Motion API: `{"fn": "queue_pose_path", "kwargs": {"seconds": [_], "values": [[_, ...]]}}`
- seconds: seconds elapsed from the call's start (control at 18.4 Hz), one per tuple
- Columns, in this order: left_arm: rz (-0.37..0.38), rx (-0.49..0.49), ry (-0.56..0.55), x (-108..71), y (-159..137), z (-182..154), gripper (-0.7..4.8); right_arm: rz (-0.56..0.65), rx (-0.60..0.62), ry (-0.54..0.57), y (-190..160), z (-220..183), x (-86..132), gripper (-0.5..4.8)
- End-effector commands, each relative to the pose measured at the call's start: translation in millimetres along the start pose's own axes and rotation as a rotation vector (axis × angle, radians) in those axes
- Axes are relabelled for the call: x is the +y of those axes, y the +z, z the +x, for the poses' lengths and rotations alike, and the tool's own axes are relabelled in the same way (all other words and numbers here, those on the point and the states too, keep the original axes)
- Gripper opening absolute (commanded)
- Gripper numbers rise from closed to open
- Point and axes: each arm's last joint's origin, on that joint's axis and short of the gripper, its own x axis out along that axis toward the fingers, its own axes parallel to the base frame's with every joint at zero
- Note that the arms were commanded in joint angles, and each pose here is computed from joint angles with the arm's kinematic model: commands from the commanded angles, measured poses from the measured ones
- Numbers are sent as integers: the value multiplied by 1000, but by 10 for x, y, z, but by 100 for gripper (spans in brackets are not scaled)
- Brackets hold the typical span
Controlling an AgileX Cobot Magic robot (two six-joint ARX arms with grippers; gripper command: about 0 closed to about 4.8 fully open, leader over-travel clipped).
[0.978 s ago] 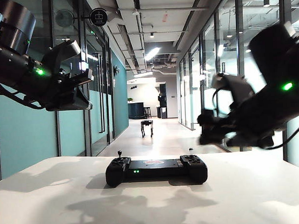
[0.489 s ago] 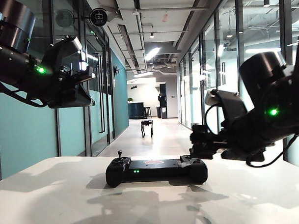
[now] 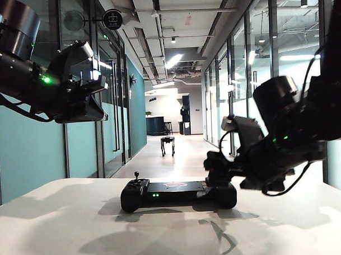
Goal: Push the left joystick on the remote control sitting on the white table backward to make the robot dog back up in a straight line until it returns close to you.
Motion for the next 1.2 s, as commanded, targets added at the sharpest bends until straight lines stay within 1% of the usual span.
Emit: {"fn": "queue_pose_path", "kwargs": {"seconds": [0.05,0.27,0.38,0.6,0.71,0.82,0.92,1.03,1.2], "values": [[10,-20,-6,-5,35,-3,-5,4,-3,11,33,68,10,399],[10,-22,-6,-5,37,-3,-5,4,5,10,67,132,14,399],[11,-24,-7,-6,39,-3,-5,6,38,23,54,189,14,398],[11,-25,-7,-5,40,-3,-5,7,51,27,7,251,4,394],[11,-25,-7,-6,40,-3,-5,7,53,26,3,253,3,349],[11,-25,-7,-5,40,-3,-5,6,52,26,5,254,4,293],[11,-25,-7,-5,40,-3,-5,6,51,26,7,254,4,291],[11,-25,-7,-5,40,-3,-5,-2,51,26,5,254,4,259],[11,-25,-7,-5,40,-3,-5,-2,50,27,8,255,4,259]]}}
